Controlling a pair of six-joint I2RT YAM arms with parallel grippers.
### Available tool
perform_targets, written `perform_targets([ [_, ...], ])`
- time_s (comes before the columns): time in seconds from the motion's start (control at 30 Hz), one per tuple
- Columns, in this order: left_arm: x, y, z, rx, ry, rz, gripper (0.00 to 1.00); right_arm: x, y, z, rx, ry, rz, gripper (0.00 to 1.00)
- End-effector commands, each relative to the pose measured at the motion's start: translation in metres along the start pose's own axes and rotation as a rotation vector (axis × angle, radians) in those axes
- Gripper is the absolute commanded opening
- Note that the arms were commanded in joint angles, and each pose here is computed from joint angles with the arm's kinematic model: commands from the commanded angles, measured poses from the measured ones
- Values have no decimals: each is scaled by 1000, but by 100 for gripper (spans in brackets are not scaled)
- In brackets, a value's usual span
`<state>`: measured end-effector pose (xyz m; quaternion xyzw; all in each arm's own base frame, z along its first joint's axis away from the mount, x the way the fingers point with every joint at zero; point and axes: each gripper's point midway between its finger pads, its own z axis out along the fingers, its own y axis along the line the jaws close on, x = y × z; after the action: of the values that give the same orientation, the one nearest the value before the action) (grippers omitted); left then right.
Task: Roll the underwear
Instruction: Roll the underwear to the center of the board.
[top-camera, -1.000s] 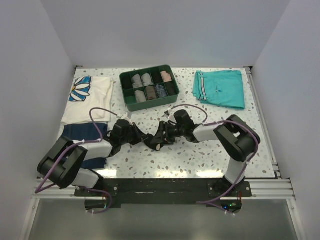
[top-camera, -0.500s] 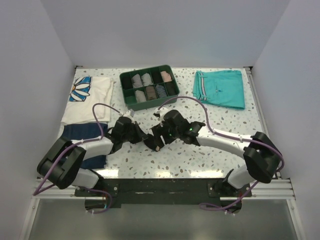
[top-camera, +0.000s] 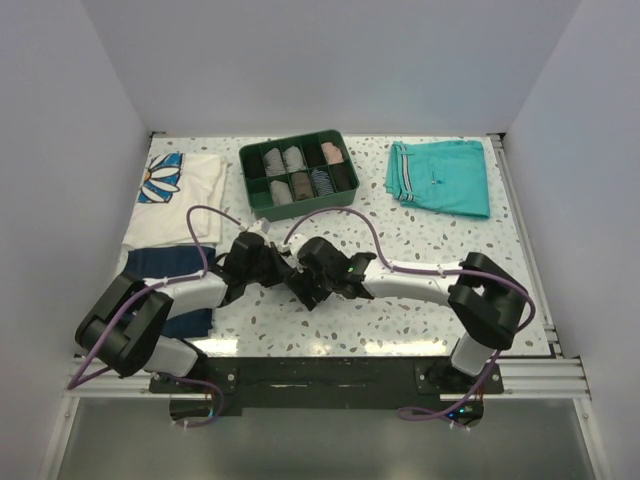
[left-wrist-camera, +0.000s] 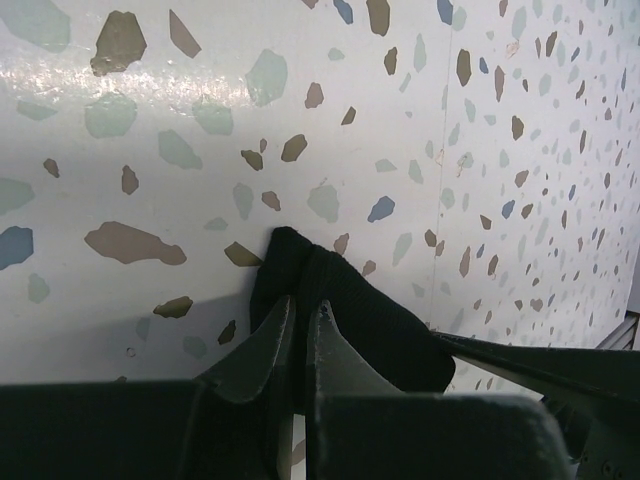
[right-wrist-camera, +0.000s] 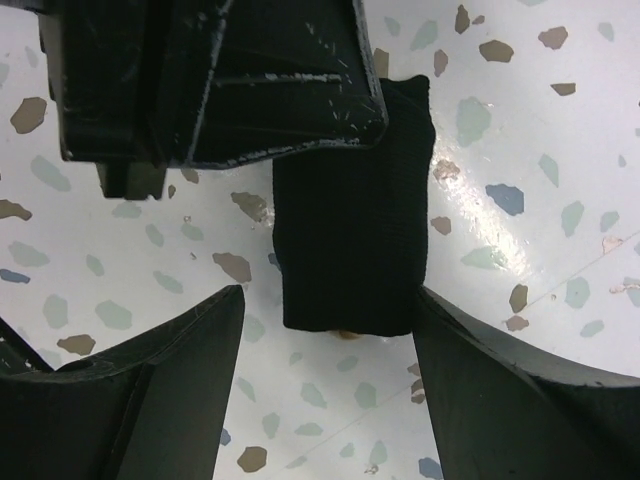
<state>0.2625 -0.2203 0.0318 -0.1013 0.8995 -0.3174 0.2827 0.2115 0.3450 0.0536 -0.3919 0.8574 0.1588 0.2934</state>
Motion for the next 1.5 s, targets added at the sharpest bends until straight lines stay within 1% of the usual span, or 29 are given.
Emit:
perform_targets([
  [0.0, 12, 11, 1, -43, 54, 18, 0, -35, 4, 1, 32, -90, -57, 71],
  [0.17, 13, 11, 2, -45, 55, 15, 0, -28, 6, 12, 52, -55, -89, 70],
  [0.27, 13, 11, 1, -42, 53, 11, 0, -15, 5, 18, 65, -18, -96, 68],
  [0.33, 14, 11, 0, -42, 54, 6, 0, -10, 4, 20, 73, -7, -94, 63],
  [0.37, 13, 11, 0, -40, 52, 5, 0, -5, 3, 23, 79, 6, -93, 60],
  [0.4, 13, 11, 0, -41, 51, 5, 0, -3, 2, 23, 81, 7, -84, 52],
  [0.43, 13, 11, 0, -39, 54, 5, 0, -1, 2, 24, 84, 8, -81, 47],
  [0.47, 13, 10, 0, -37, 54, 4, 0, 2, 1, 24, 84, 7, -76, 39],
  [0.5, 13, 10, 0, -37, 51, 2, 0, 2, 2, 24, 83, 1, -63, 28],
  [0.63, 11, 7, -1, -29, 48, 1, 0, 5, 8, 21, 52, -17, -25, 17],
  [0.73, 8, 2, -5, -16, 36, 2, 1, 8, 13, 23, 18, -18, 19, 13],
  [0.83, 0, -2, -12, -16, 5, 1, 10, 16, 18, 27, -46, -1, 107, 11],
  [0.87, -4, -3, -14, -20, -12, 3, 17, 20, 19, 29, -73, -4, 140, 11],
  [0.9, -4, -1, -16, -34, -10, 6, 20, 22, 23, 30, -102, 2, 198, 11],
  [0.93, -10, -5, -21, -29, -32, 8, 21, 23, 18, 32, -114, 6, 239, 11],
  [0.97, -14, -6, -23, -37, -49, 12, 25, 23, 18, 34, -130, -9, 272, 10],
  [1.0, -16, -5, -26, -46, -54, 9, 27, 24, 23, 33, -171, -5, 317, 10],
  [1.07, -23, -6, -33, -53, -91, 10, 34, 22, 21, 34, -195, -29, 367, 9],
  [1.17, -30, -8, -41, -53, -125, 7, 41, 19, 21, 32, -246, -43, 448, 9],
  [1.23, -33, -9, -45, -47, -141, 3, 43, 19, 20, 32, -280, -36, 519, 8],
  [1.3, -34, -10, -47, -43, -151, 1, 48, 21, 20, 35, -303, -24, 579, 8],
  [1.47, -30, -12, -51, -7, -153, 4, 51, 29, 22, 38, -338, 13, 644, 7],
])
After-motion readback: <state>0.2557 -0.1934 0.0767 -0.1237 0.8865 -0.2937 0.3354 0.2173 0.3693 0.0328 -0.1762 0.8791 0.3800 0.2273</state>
